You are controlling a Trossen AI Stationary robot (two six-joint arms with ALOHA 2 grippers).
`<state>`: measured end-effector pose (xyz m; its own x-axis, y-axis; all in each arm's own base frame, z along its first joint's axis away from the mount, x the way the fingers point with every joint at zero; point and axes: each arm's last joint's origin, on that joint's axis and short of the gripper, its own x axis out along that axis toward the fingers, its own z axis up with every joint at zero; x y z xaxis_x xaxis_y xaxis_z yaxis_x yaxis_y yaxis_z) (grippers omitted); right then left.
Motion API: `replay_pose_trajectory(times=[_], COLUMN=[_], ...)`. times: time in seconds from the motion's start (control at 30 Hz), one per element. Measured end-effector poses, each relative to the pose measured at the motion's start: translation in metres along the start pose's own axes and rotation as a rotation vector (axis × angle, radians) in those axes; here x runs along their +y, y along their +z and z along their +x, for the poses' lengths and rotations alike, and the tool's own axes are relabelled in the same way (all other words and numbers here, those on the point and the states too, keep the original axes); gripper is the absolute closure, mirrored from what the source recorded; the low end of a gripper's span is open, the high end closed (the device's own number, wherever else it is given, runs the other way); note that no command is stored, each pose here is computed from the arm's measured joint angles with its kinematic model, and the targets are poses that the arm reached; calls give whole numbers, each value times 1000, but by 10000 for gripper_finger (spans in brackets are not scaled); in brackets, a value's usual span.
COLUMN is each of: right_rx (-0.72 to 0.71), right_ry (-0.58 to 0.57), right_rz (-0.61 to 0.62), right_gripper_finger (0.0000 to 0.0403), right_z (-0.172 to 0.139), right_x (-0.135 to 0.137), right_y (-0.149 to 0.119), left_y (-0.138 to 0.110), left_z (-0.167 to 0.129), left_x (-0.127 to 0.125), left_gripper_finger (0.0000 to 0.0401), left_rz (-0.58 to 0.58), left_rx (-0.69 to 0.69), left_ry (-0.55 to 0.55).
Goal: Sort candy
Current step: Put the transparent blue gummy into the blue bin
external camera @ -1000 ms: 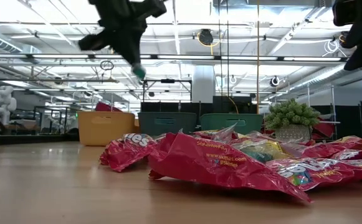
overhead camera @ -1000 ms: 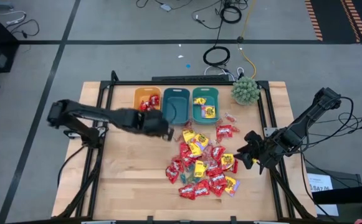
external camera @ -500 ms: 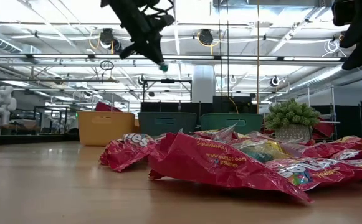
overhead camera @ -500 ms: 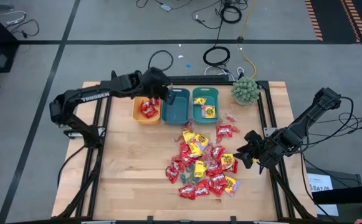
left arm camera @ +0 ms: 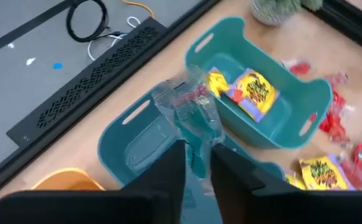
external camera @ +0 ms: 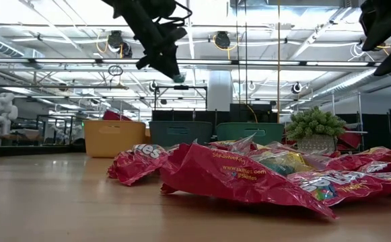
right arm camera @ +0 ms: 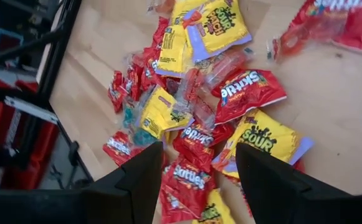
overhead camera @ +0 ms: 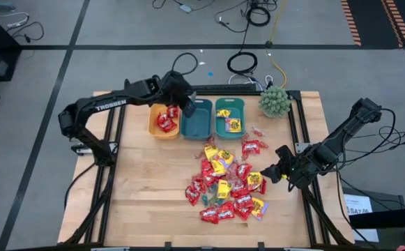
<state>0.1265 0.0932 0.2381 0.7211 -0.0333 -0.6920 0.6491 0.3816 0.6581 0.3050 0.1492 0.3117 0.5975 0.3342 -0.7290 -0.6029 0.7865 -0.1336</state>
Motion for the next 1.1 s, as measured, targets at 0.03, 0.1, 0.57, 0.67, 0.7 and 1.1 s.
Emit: replay_pose_trajectory(times=[0.03, 0.1, 0.57, 0.67, 0.7, 1.1], right_rx=[0, 0, 1, 0, 1, 2], right_ry=[0, 0, -1, -1, -2, -2], right_rz=[13, 26, -69, -109, -120, -197], right_gripper_finger=[209, 209, 209, 209, 209, 209], right_z=[0, 0, 0, 0, 0, 0], right_x=[0, 0, 0, 0, 0, 0], right_y=[0, 0, 0, 0, 0, 0], left_y=[0, -1, -9, -18, -19, -17], left_z=[2, 6, 12, 14, 14, 15], left_x=[0, -1, -1, -4, -7, -10], left_gripper_finger=[305, 288, 257, 257, 257, 257], left_rz=[14, 34, 128, 252, 265, -51], left_rx=[6, 21, 95, 177, 181, 154], left_ry=[-6, -13, -18, -15, -20, 17])
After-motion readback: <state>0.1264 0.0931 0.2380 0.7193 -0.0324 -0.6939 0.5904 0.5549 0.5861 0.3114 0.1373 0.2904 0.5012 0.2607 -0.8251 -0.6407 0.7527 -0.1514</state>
